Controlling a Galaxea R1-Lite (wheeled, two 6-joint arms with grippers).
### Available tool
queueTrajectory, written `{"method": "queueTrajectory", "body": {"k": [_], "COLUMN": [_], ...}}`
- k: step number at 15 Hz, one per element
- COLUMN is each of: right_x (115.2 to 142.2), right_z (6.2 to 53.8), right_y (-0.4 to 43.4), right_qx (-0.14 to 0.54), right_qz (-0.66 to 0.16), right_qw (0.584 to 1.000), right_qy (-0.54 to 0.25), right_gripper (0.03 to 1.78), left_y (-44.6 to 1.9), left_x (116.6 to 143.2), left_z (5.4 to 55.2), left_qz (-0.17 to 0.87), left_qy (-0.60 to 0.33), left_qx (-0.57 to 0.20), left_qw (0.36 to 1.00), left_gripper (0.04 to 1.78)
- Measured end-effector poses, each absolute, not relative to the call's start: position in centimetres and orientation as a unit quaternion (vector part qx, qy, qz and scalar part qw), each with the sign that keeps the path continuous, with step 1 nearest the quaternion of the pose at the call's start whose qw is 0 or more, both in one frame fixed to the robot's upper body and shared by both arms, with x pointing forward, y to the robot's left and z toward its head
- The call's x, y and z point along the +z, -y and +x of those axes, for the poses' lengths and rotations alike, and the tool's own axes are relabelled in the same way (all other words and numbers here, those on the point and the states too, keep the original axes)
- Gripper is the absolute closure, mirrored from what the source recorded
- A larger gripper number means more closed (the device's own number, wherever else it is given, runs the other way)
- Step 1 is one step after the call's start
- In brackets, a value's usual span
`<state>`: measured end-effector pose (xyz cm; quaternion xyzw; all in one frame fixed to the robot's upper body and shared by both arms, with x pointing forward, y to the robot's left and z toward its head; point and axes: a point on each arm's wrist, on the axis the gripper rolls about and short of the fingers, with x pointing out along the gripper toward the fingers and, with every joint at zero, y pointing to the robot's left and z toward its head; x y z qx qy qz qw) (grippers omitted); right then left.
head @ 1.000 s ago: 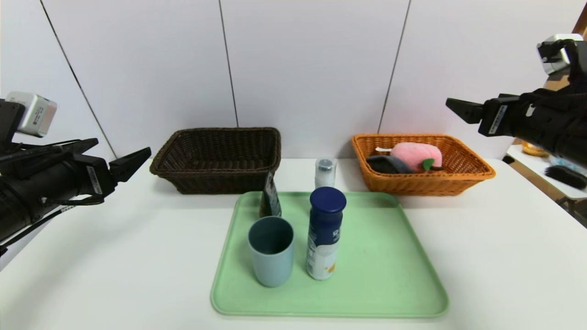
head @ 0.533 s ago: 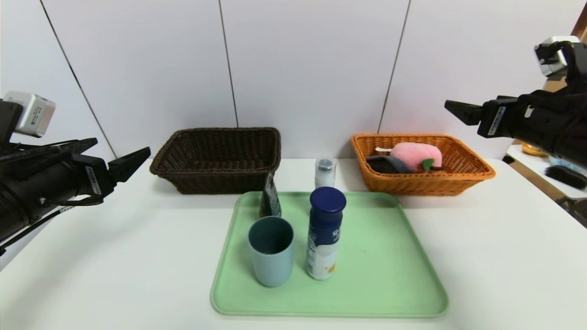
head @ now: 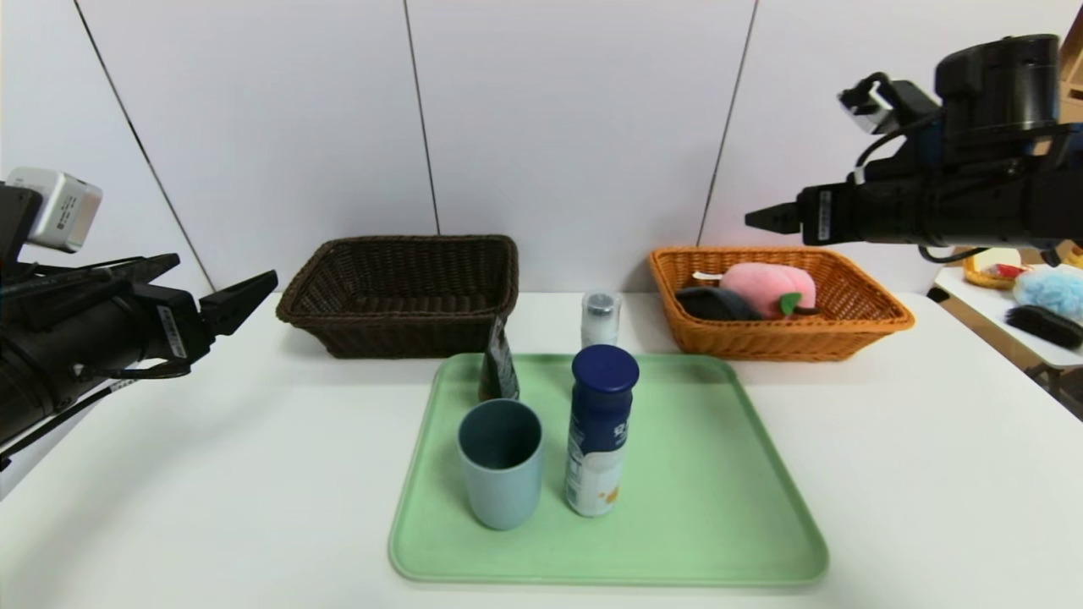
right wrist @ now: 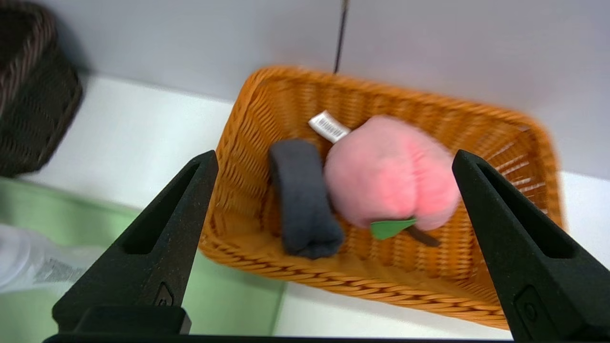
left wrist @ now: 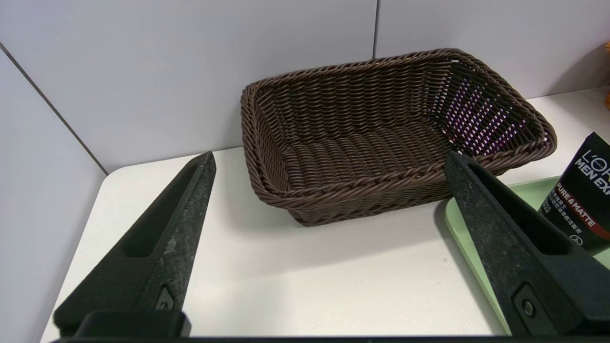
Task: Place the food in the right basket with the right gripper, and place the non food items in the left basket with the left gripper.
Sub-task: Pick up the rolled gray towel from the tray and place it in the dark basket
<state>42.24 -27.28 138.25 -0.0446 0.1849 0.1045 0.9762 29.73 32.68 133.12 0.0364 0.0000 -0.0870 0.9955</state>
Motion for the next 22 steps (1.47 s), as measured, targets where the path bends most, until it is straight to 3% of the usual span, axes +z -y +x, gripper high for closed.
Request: {"method": "queueTrajectory", "body": {"k": [5, 13, 22], "right_x": [134.3, 129.7, 128.5], "right_z": [46.4, 50.6, 51.2], "right_y": [24.4, 24.5, 24.6], "right_qx": [0.128, 0.096, 0.093], "right_qz": [-0.076, -0.098, -0.097], "right_qw": [0.937, 0.924, 0.920], "right_qy": [-0.317, -0.356, -0.367], "right_gripper": [0.12, 0.12, 0.12], "left_y": [-32.7, -32.7, -32.9], "left_x": [133.0, 132.6, 132.6], "left_z": [29.8, 29.8, 29.8], "left_qz": [0.035, 0.026, 0.025], "left_qy": [-0.002, -0.010, -0.011], "left_qx": [-0.087, -0.086, -0.083], "left_qw": [0.996, 0.996, 0.996], "left_gripper": [0.13, 0.13, 0.13]}}
